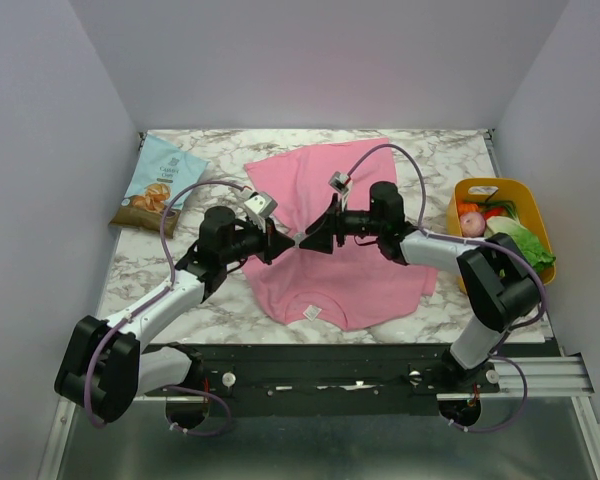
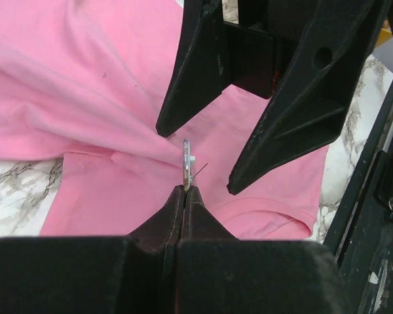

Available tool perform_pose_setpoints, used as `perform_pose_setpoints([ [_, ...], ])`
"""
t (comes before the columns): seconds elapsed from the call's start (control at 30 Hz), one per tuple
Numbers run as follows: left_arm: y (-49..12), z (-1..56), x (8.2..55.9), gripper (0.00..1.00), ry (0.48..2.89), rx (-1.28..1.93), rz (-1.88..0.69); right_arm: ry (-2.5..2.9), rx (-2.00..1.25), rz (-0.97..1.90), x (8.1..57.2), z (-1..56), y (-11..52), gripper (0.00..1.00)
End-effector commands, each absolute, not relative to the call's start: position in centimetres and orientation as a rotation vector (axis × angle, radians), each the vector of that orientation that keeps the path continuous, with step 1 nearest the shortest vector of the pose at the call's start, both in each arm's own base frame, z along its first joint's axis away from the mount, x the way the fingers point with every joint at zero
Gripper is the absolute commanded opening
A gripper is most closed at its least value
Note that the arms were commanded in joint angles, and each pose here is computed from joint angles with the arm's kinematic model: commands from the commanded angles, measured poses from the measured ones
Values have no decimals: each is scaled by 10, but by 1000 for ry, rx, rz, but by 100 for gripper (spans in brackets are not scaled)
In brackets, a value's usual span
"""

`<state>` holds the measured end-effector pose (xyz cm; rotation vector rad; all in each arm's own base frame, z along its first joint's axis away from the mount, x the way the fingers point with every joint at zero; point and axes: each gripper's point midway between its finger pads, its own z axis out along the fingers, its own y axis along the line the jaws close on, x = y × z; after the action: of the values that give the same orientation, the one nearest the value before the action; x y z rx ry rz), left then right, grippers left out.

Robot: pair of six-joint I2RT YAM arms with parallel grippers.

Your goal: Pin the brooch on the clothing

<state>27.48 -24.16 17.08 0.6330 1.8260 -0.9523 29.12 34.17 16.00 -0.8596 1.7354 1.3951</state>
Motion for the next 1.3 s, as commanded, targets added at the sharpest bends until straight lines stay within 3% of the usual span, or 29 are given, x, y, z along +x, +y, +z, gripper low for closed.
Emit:
perform_pose_setpoints([
  [0.0,-246,184,271,0,1758,646,-1015,1687,-921,1440,288,166,353,73],
  [0.23,-241,184,273,0,1757,629,-1011,1690,-948,1471,281,162,356,65],
  [0.57,-238,181,274,0,1758,622,-1025,1671,-968,1467,275,166,353,63],
  [1.27,-243,182,273,0,1756,624,-1079,1665,-955,1486,277,166,356,36],
])
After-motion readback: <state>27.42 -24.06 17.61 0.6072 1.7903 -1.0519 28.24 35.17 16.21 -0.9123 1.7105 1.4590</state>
